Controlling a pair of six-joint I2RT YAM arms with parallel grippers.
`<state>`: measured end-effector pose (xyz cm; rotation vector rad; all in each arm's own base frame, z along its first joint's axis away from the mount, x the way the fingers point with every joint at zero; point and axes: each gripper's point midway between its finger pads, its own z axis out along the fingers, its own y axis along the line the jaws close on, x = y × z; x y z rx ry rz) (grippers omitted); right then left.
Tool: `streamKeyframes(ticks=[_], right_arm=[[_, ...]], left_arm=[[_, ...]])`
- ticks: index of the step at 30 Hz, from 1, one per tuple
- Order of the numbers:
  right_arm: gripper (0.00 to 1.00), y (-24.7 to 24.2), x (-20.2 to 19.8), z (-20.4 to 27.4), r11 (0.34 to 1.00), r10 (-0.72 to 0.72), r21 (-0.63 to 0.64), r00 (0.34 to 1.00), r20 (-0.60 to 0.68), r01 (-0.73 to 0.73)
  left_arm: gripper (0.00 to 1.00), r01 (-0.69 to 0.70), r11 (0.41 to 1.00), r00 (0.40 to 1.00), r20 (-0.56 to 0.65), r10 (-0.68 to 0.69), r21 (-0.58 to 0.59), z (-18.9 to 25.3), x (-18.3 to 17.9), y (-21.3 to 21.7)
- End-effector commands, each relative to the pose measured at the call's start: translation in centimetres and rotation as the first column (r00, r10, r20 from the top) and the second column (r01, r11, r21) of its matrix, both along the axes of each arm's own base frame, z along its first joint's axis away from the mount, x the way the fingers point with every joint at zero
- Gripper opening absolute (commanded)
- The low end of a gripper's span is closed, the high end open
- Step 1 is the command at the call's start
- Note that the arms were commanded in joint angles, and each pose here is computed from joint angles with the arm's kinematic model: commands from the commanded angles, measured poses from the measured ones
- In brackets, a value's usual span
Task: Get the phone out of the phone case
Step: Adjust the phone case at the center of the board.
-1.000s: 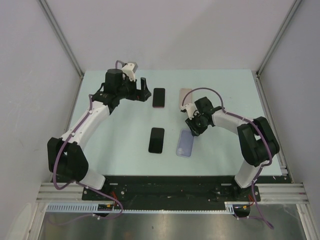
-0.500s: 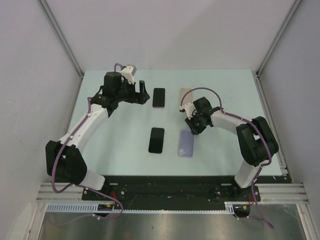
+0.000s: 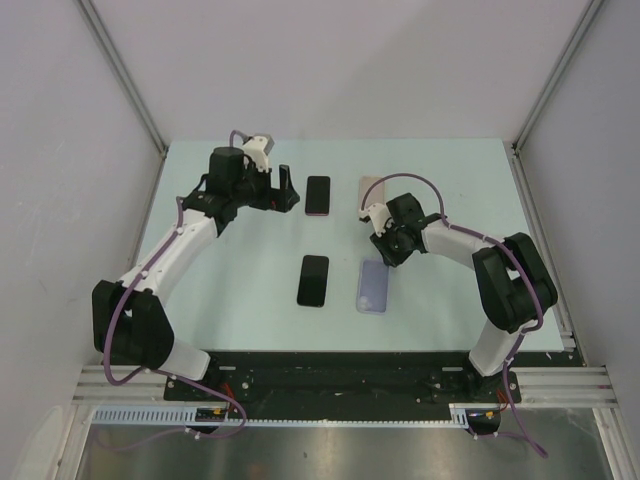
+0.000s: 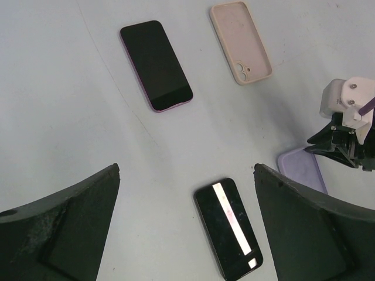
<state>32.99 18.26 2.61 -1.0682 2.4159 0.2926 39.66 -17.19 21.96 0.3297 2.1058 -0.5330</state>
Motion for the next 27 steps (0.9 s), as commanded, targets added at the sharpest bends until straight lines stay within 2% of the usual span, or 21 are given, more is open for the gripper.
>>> streamKeyframes(ticks=[1, 23, 27], right_arm=[[0.24, 0.6, 1.0, 0.3, 1.000, 0.019, 0.010, 0.999, 0.048, -0.020], [0.24, 1.3, 2.0, 0.9, 0.999, 0.010, 0.038, 0.997, 0.076, -0.013], [0.30, 1.5, 2.2, 1.9, 0.998, 0.008, 0.058, 0.995, 0.099, -0.014]], left_arm=[[1.00, 0.012, 1.000, 0.998, 0.054, -0.011, -0.024, 1.6, -0.1, 0.0], [1.00, 0.019, 0.999, 0.999, 0.046, -0.017, -0.033, 1.2, -0.2, -0.2], [1.00, 0.014, 0.999, 0.999, 0.049, -0.013, -0.036, 1.3, -0.1, -0.1]])
